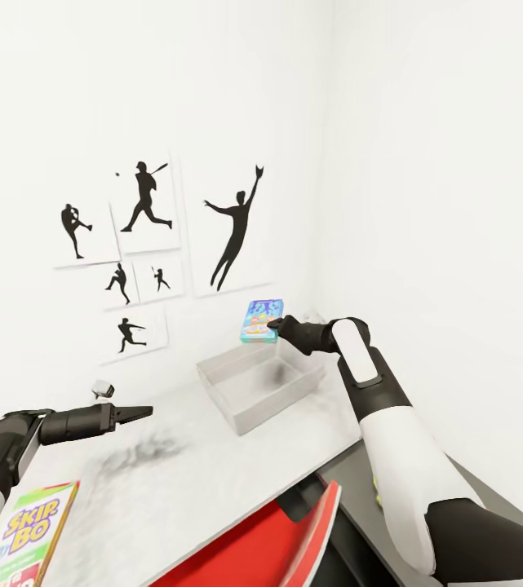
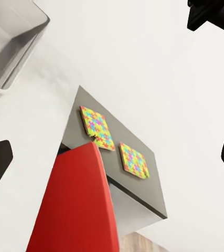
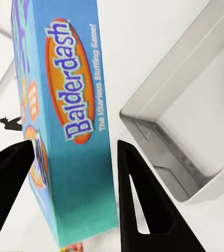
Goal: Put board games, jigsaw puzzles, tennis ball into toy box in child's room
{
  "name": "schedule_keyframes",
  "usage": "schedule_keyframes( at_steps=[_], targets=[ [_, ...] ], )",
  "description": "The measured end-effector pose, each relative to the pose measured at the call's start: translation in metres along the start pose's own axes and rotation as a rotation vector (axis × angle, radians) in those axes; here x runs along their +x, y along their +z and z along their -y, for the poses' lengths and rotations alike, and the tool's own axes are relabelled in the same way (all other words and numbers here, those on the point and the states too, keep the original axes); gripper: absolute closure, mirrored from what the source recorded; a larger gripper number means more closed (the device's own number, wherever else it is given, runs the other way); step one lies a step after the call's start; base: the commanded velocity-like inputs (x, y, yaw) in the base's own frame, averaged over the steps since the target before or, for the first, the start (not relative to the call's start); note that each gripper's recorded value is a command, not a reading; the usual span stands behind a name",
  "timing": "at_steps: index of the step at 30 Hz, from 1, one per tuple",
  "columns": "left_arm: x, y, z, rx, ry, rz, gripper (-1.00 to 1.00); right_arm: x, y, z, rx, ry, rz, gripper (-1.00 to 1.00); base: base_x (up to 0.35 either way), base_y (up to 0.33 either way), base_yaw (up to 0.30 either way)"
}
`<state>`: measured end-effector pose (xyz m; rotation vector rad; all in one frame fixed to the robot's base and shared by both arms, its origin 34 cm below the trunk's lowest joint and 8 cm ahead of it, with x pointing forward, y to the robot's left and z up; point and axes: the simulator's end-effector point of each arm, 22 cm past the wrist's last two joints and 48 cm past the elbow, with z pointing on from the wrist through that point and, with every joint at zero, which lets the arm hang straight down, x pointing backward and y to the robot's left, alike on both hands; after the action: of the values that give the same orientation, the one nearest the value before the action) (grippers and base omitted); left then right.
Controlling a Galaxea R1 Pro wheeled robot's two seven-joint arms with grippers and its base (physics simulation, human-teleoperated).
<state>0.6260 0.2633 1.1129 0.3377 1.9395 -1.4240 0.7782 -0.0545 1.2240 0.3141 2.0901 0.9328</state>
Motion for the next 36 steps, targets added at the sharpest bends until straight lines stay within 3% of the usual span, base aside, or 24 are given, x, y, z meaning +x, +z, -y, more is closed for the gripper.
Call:
schedule_keyframes(
  at_steps=[31,36],
  targets=[
    [-0.001,-0.002,-0.001,-0.003,0.003,0.002,-1.00,0.001,0.001,0.004,0.007,0.006,-0.002,1.00,0.005,0.003,-0.002],
    [-0.001,-0.002,-0.001,-0.002,0.005,0.003,-1.00,0.011,0.009,0.013,0.034,0.011,-0.045,1.00,0.000,0.000,0.000]
  ],
)
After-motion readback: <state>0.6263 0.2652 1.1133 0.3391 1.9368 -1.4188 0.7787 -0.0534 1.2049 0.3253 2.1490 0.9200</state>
